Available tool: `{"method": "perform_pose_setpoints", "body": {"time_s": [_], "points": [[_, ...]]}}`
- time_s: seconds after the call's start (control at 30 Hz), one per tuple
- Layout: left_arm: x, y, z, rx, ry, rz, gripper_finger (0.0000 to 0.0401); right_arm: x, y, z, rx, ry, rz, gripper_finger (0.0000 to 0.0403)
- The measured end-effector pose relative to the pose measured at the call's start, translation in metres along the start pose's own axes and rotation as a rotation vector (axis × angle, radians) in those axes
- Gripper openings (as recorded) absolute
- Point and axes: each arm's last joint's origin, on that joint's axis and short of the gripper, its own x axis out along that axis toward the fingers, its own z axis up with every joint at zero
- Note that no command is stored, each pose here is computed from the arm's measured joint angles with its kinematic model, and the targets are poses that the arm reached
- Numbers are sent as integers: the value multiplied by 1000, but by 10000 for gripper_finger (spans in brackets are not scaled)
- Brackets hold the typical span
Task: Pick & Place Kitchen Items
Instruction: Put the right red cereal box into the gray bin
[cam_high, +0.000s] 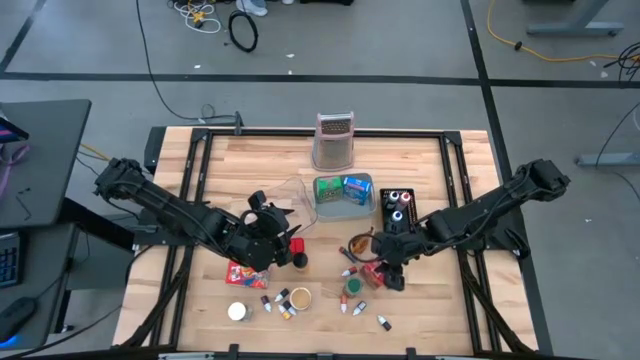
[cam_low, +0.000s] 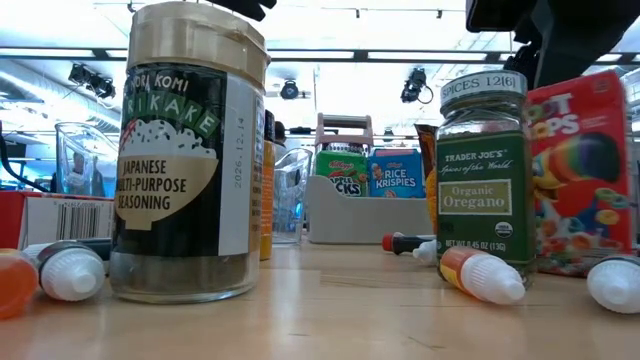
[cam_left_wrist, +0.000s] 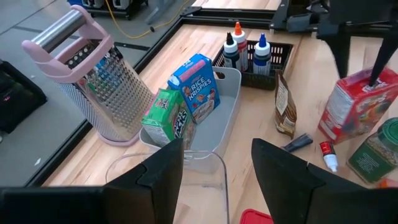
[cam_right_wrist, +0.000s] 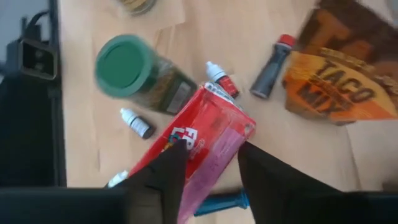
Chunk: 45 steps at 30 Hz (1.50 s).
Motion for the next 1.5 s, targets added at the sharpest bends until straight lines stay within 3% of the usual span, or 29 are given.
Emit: {"method": "perform_pose_setpoints", "body": {"time_s": [0.27,0.33,0.57,0.83,1.1,1.3,1.5], "points": [[0,0,0,6,0,0,198,1,-2,2,-20,-13,2,23],[0,0,0,17,0,0,198,1,-2,4,-31,-21,5,9],[0,0,0,33,-1,-1,198,-9,-1,13,-147,-25,30,5],[0,0,0,67,4,-14,198,-66,17,44,-321,-39,6,3],[0,-1,0,67,14,-33,198,-123,17,81,-482,-184,11,3],[0,-1,0,67,22,-49,198,-147,-11,103,-532,-274,-69,3],[0,-1,0,67,22,-49,198,-132,-63,115,-458,-205,-94,3]]}}
